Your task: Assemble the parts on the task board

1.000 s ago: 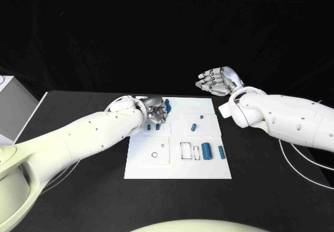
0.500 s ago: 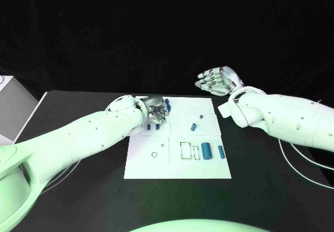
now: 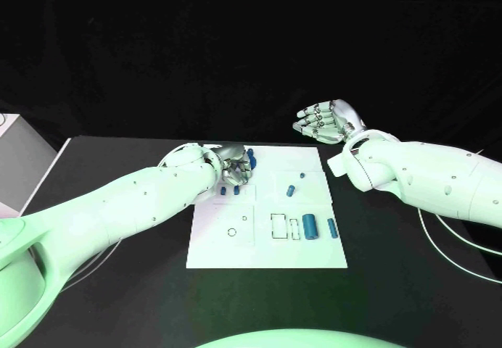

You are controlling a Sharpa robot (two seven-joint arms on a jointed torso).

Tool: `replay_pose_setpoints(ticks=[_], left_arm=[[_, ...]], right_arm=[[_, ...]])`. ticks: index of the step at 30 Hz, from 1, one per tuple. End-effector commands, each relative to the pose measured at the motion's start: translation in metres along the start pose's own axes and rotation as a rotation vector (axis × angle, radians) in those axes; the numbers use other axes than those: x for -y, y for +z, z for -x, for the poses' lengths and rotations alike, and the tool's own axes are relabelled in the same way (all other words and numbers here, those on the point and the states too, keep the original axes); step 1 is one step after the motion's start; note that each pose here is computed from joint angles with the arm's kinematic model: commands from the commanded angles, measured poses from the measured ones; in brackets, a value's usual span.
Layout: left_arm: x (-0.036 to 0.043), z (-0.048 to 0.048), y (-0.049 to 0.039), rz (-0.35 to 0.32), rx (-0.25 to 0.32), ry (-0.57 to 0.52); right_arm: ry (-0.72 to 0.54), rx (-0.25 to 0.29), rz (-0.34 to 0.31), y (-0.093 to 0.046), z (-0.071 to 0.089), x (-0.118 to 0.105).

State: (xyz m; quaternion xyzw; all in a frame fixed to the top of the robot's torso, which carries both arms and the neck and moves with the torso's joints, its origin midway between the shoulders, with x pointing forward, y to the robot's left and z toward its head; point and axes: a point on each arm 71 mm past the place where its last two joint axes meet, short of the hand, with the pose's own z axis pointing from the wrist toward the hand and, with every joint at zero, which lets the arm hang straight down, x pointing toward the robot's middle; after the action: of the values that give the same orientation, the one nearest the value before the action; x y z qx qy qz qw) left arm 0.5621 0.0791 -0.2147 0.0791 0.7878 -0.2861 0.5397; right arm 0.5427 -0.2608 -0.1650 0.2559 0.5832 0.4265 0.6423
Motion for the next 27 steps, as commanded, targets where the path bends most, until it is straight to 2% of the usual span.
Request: replay_pose_setpoints(ticks=[1,12,27], left_arm=[[-0.0022,-0.0044,0.0002,0.021,-0.027,0.012],[-0.0017,-0.0043,0.0004,0.015,-0.022,0.019],[0.001,0.0016,-0.006,-0.054,0.084,-0.033]], right_arm=[[-0.003,-0.01,0.016,0.0001,-0.001,-0.0016],[-0.003,-0.01,0.017,0.0001,-0.0011,-0.0018],[-0.003,-0.007,0.018,-0.0004,-0.0001,-0.0015]])
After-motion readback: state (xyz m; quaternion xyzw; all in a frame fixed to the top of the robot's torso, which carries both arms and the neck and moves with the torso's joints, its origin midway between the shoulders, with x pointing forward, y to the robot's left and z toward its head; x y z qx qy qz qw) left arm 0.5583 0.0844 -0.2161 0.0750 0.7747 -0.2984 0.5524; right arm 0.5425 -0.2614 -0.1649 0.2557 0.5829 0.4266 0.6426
